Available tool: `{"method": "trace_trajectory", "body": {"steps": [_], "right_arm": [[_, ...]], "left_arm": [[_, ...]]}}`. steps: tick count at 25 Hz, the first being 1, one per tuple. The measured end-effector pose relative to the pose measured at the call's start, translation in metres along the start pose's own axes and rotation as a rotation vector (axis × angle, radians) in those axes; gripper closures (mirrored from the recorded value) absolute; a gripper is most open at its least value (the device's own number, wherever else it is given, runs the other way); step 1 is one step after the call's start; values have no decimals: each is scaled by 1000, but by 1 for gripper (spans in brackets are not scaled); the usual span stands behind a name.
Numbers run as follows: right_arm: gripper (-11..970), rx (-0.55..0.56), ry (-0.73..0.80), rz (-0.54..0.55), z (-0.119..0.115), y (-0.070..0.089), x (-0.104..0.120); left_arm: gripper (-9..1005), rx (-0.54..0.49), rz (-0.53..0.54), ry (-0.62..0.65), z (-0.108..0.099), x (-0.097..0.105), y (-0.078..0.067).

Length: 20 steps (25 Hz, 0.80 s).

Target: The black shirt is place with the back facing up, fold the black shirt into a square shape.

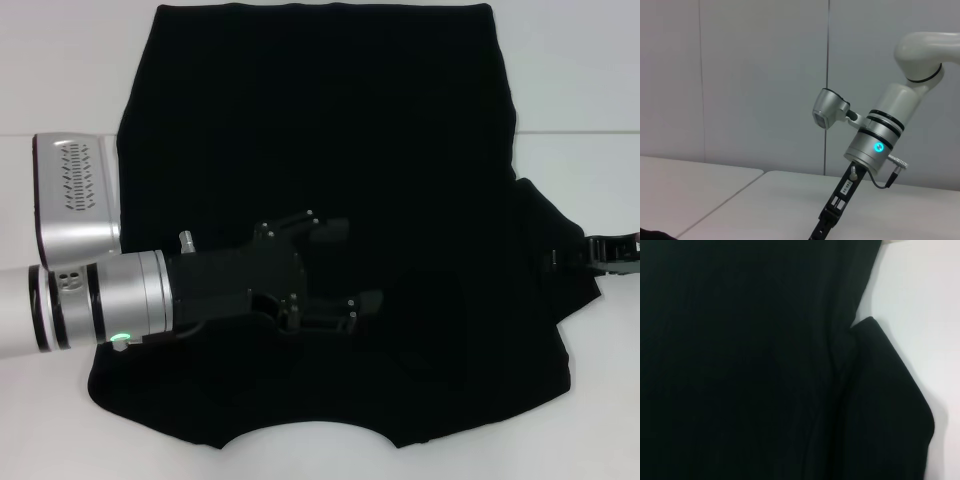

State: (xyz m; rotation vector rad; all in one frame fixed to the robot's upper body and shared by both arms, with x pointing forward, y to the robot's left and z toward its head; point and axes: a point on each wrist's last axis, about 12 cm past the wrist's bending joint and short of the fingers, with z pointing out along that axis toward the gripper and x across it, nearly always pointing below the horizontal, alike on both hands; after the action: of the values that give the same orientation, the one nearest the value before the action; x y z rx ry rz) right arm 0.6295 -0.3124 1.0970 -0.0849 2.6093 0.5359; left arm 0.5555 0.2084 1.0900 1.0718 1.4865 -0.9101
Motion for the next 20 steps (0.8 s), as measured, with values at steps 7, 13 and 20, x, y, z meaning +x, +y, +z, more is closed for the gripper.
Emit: {"method": "trace_trajectory", "body": {"steps": [7,13,20], "right_arm": [[256,6,3,-8,1,0,0],[577,8,14,-13,3,1,3],[821,9,10,-10,3,-2,5]], "left_arm": [[48,-7,-2,-3,-1,0,1],[47,-11,-2,-3,-2,0,1],[47,-13,-1,-3,-2,0,2]]}}
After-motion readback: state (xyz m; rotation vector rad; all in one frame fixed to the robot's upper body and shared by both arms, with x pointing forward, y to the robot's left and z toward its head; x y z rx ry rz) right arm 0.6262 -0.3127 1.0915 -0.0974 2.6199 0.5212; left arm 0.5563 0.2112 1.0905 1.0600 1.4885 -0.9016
